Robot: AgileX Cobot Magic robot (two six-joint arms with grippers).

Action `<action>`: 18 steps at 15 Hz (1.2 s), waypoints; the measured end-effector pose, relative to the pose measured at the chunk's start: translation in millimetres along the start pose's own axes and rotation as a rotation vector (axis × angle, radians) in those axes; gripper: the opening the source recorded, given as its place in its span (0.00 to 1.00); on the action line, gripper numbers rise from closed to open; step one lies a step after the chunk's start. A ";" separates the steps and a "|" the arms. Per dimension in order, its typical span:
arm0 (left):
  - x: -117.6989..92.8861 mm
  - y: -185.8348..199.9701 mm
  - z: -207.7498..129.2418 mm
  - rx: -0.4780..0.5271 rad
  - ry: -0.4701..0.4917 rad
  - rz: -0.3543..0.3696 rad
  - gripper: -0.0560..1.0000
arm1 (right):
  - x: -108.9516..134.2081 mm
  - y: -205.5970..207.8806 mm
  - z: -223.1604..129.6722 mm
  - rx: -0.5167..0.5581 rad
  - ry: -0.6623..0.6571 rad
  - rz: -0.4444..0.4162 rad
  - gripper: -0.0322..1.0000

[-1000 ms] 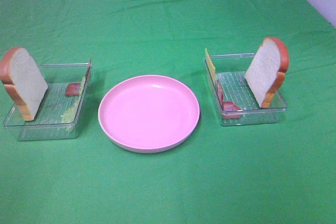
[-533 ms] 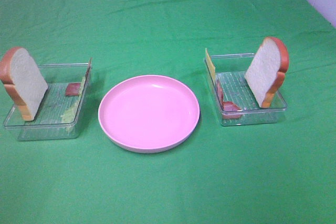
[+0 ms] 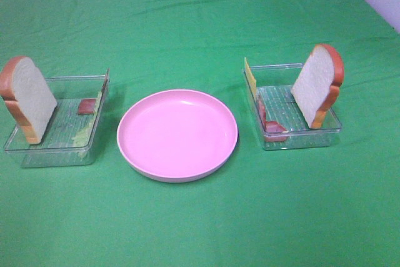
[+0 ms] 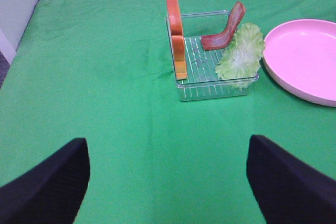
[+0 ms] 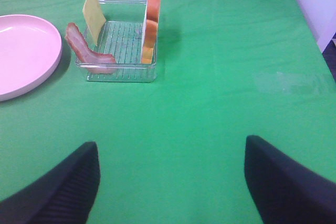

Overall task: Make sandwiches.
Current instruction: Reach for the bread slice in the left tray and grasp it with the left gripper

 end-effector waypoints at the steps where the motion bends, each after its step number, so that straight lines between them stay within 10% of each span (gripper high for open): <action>1: 0.0 0.0 0.0 0.000 0.000 0.000 0.79 | 0.0 0.0 0.0 0.000 0.000 0.000 0.73; 11: 1.9 -10.3 36.7 -0.004 0.000 0.000 0.76 | 0.0 0.0 0.0 0.000 0.000 0.000 0.73; 18: -8.5 -105.8 112.6 0.311 0.069 -0.082 0.76 | 0.0 0.0 0.0 0.000 0.000 0.000 0.73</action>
Point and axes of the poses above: a point on each arm's last joint axis where the gripper is mounted, y pointing back along that axis away from the gripper, x along the wrist's bending axis when the last joint is at zero, z = x × y, the point moved 10 cm from there along -y, pointing out along that axis toward the gripper, and after that the axes turned 3 degrees about -y, right-handed, at the moved point
